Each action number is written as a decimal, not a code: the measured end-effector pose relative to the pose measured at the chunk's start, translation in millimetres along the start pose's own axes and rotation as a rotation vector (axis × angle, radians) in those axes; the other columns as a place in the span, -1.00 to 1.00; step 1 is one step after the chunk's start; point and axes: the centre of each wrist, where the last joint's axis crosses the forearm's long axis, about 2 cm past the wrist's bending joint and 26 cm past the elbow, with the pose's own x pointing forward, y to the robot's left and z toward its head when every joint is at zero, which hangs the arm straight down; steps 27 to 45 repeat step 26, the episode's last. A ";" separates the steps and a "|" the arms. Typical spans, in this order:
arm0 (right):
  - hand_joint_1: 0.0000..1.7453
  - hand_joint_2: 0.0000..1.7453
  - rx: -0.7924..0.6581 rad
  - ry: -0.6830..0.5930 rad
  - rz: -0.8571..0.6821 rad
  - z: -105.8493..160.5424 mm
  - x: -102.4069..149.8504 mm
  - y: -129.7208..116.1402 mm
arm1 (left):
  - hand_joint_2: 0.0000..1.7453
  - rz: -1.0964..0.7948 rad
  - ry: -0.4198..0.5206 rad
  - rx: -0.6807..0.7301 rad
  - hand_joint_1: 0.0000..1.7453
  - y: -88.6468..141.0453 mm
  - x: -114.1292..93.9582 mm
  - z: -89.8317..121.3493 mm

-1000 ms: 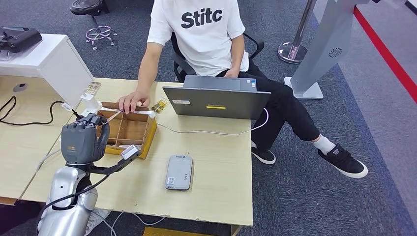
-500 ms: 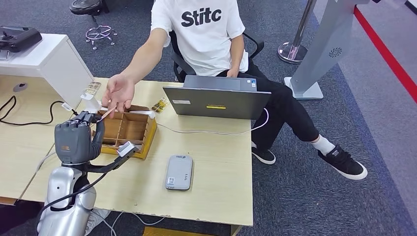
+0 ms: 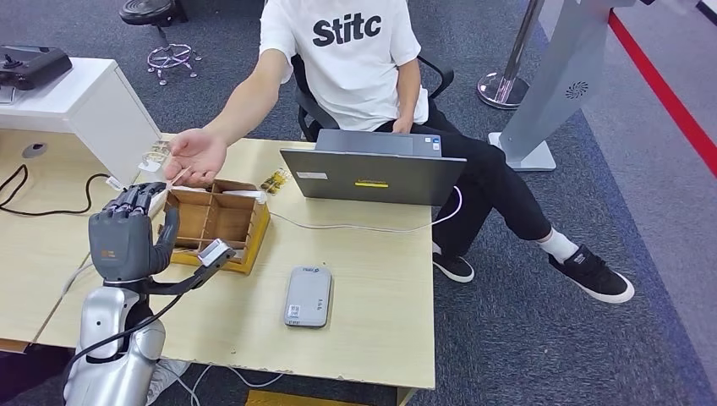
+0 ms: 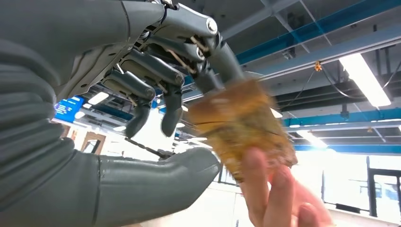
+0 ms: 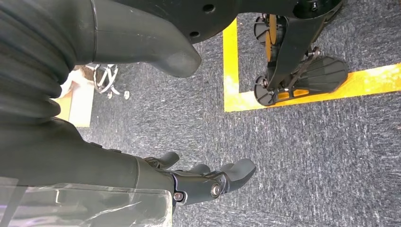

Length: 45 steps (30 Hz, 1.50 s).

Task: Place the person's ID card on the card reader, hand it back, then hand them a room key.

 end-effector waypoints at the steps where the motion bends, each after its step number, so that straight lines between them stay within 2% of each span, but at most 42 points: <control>1: -1.00 1.00 0.000 0.000 0.000 0.0 0.0 0.0 | 1.00 0.007 0.001 0.004 -1.00 0.5 0.1 -0.3; 7: -1.00 1.00 -0.004 0.001 -0.017 0.0 -0.4 -0.3 | 1.00 0.181 0.064 0.069 -1.00 6.2 -1.3 3.5; 12: -1.00 1.00 -0.018 -0.004 -0.070 0.4 -2.3 1.5 | 1.00 0.466 0.206 0.232 -1.00 22.3 -4.5 29.4; 14: -1.00 1.00 -0.027 0.002 -0.098 0.7 -3.5 2.9 | 1.00 0.602 0.325 0.313 -1.00 32.2 -8.4 47.4; 16: -1.00 1.00 -0.036 0.014 -0.126 1.2 -5.7 4.5 | 1.00 0.766 0.484 0.401 -1.00 42.6 -18.5 67.6; 18: -1.00 1.00 -0.042 0.028 -0.145 1.5 -8.4 5.2 | 1.00 0.880 0.602 0.458 -1.00 51.4 -33.9 86.9; 21: -1.00 1.00 -0.051 0.046 -0.164 1.6 -10.0 5.3 | 1.00 1.006 0.730 0.503 -1.00 63.7 -61.0 114.4; 23: -1.00 1.00 -0.058 0.059 -0.168 1.7 -10.6 5.2 | 1.00 1.038 0.806 0.532 -1.00 72.1 -78.2 134.7; 26: -1.00 1.00 -0.069 0.078 -0.165 1.9 -12.1 5.6 | 1.00 0.945 0.942 0.564 -1.00 78.5 -93.3 172.8; 45: -1.00 1.00 -0.069 0.078 -0.165 1.9 -12.1 5.6 | 1.00 0.945 0.942 0.564 -1.00 78.5 -93.3 172.8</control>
